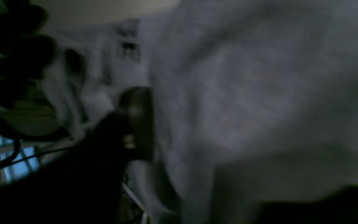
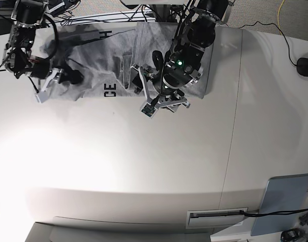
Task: Fold the T-shirt properly
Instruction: 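Lift the collar end with the right gripper and fold it toward the left gripper, then gather the shirt with both grippers and flip it over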
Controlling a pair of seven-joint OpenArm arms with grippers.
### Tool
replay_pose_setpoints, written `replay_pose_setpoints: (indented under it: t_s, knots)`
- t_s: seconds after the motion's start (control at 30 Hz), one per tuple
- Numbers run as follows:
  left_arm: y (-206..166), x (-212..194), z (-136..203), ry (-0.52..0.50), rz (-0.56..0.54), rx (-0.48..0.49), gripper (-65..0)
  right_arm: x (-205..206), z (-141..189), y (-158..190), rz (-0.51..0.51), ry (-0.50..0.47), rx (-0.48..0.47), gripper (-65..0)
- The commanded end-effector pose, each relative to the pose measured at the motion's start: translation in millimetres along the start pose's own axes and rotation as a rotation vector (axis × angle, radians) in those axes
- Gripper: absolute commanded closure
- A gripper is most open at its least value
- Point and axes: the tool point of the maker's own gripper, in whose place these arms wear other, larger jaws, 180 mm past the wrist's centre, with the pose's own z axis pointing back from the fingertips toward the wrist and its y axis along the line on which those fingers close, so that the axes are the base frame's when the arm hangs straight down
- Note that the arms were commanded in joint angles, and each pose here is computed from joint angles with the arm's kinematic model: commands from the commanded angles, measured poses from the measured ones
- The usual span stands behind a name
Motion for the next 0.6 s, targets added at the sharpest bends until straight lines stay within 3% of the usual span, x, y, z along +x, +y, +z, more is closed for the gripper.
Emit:
replay_pose_setpoints:
  t_s: [0.0, 0.07, 0.13, 0.33, 0.57]
  knots:
    - [1.3, 18.8, 3.7, -0.060, -0.009, 0.010, -42.9, 5.9, 8.0, -2.9, 0.019, 0.003, -0.016, -13.1]
    - [3.5, 18.1, 3.8, -0.057, -0.017, 0.022, -42.5, 7.9, 12.1, -5.3, 0.026, 0.004, -0.027, -3.9]
    - [5.4, 17.2, 3.8, -0.053, -0.024, 0.032, -42.5, 10.8, 18.3, -9.2, 0.035, 0.006, -0.044, -0.4]
    - [12.7, 13.4, 4.0, -0.037, -0.005, 0.073, -42.5, 32.4, 61.4, -31.6, 0.085, -0.003, -0.153, 0.0]
    - [6.7, 0.4, 3.8, -0.006, 0.005, 0.061, -42.5, 80.1, 130.3, -43.7, 0.132, -0.168, -0.279, 0.0]
